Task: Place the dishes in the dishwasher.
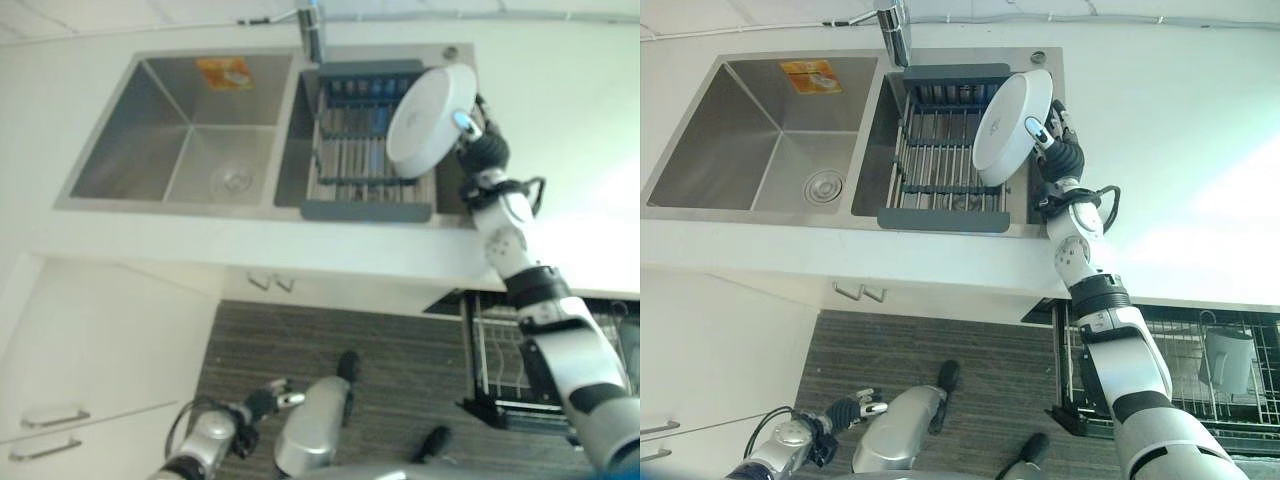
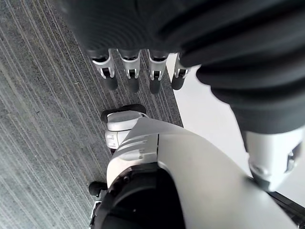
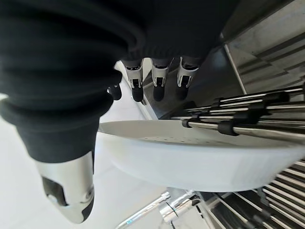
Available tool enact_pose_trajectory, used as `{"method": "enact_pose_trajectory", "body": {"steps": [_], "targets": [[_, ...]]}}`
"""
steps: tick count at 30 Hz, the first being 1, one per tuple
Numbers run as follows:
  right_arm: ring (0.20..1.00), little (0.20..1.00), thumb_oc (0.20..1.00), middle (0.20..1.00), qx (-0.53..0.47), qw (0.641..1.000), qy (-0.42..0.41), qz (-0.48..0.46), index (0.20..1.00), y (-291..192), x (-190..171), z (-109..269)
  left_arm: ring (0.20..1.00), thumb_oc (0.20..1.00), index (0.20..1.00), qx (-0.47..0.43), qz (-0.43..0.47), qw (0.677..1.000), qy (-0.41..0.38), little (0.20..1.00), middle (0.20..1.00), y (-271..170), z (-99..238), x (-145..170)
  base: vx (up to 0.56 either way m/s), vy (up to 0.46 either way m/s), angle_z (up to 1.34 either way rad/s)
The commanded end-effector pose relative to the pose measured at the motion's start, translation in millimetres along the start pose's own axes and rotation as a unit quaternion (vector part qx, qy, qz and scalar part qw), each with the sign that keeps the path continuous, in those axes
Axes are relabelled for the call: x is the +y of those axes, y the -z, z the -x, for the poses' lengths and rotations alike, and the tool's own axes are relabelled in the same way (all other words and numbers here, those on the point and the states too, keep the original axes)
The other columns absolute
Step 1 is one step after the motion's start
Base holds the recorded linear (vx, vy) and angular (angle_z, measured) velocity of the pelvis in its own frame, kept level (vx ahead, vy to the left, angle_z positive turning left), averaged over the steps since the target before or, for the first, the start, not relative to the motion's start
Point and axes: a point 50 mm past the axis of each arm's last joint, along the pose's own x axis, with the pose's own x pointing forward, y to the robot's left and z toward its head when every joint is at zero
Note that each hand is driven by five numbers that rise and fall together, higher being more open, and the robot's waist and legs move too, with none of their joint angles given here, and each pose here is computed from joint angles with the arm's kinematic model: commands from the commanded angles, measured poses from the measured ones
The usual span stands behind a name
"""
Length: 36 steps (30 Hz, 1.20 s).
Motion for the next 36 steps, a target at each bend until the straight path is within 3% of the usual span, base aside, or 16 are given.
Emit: {"method": "enact_pose_trajectory", "body": {"steps": [1,15,16,17,18,36], "targets": [[1.000,1.000,1.000,1.000,-0.027,0.999,-0.032,0.033,1.000,-17,8,-6,1.000,1.000,1.000,0.013,-0.005,1.000,0.009,1.000,1.000,9,4,0,0.00,0.000,0.00],[1.000,1.000,1.000,1.000,-0.017,0.997,-0.028,0.065,1.000,-23,9,-10,1.000,1.000,1.000,0.010,-0.001,1.000,0.005,1.000,1.000,6,4,3,0.00,0.007,0.03],[0.827,0.827,0.827,0.827,-0.017,0.997,-0.024,0.071,0.827,-23,8,-10,1.000,1.000,1.000,0.010,-0.001,1.000,0.006,1.000,1.000,6,4,3,0.00,-0.004,0.04],[0.241,0.241,0.241,0.241,-0.015,0.996,-0.018,0.080,0.241,-22,7,-11,1.000,1.000,1.000,0.010,0.000,1.000,0.005,1.000,1.000,6,4,3,0.00,-0.002,0.03],[0.200,0.200,0.200,0.200,-0.013,0.996,-0.014,0.086,0.200,-23,6,-12,1.000,1.000,1.000,0.011,-0.001,1.000,0.005,1.000,1.000,6,4,3,0.00,0.000,0.00],[0.200,0.200,0.200,0.200,-0.080,0.986,-0.056,0.135,0.200,-45,24,-17,1.000,1.000,1.000,0.015,0.058,0.998,-0.006,1.000,1.000,13,7,8,0.01,-0.004,0.01]]}}
